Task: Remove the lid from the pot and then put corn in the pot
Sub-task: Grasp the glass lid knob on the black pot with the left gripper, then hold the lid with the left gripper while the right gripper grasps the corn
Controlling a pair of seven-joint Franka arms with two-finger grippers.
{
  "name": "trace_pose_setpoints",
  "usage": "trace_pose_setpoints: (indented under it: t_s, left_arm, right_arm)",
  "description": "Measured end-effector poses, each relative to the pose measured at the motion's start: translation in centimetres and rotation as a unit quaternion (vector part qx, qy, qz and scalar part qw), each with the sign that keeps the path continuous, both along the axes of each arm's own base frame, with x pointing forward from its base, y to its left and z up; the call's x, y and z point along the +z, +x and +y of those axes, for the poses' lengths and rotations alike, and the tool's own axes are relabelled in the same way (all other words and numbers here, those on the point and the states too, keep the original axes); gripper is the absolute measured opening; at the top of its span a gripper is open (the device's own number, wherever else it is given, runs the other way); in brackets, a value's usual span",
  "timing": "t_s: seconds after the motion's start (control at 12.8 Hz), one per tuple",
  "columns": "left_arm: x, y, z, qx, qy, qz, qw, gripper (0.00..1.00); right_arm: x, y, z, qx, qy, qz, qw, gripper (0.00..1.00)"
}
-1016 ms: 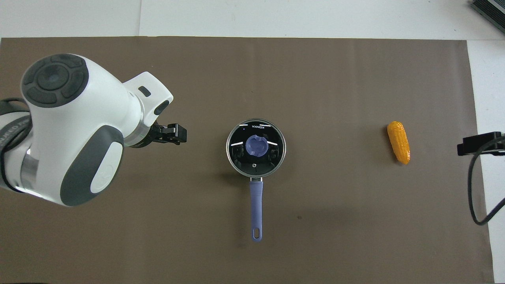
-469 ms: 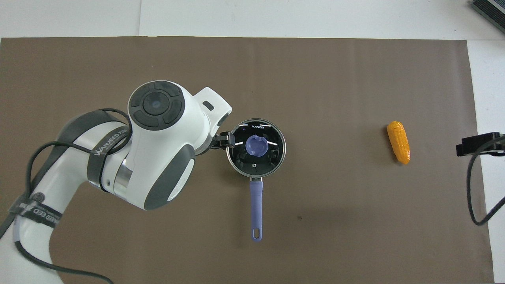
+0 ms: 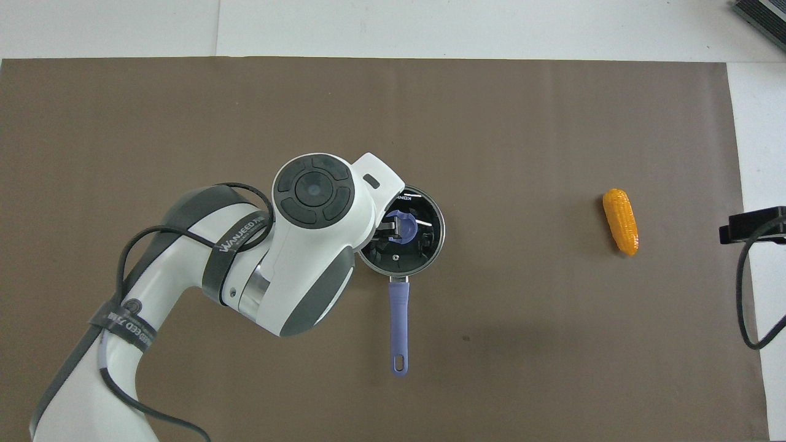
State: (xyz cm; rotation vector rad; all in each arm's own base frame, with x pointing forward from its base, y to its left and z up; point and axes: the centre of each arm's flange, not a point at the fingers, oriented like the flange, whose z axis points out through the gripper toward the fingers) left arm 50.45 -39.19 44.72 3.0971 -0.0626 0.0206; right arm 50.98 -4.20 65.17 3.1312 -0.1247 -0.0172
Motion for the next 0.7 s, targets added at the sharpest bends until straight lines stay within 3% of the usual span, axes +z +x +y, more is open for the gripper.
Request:
trace_pose_setpoints:
  t_s: [0.39, 0.7]
  left_arm:
    - [-1.6, 0.1, -3.5, -0.007, -0.003, -0.002, 1.0, 1.0]
    - [-2.4, 0.8, -5.5, -0.008, -0.004, -0.007, 1.0, 1.0]
  right_arm:
    - [-2.2, 1.9, 1.9, 0.021, -0.003, -0.028, 0.999, 1.0]
    - [-8.1, 5.9, 2.1, 0.073, -0.008, -0.051, 0.996, 1.0]
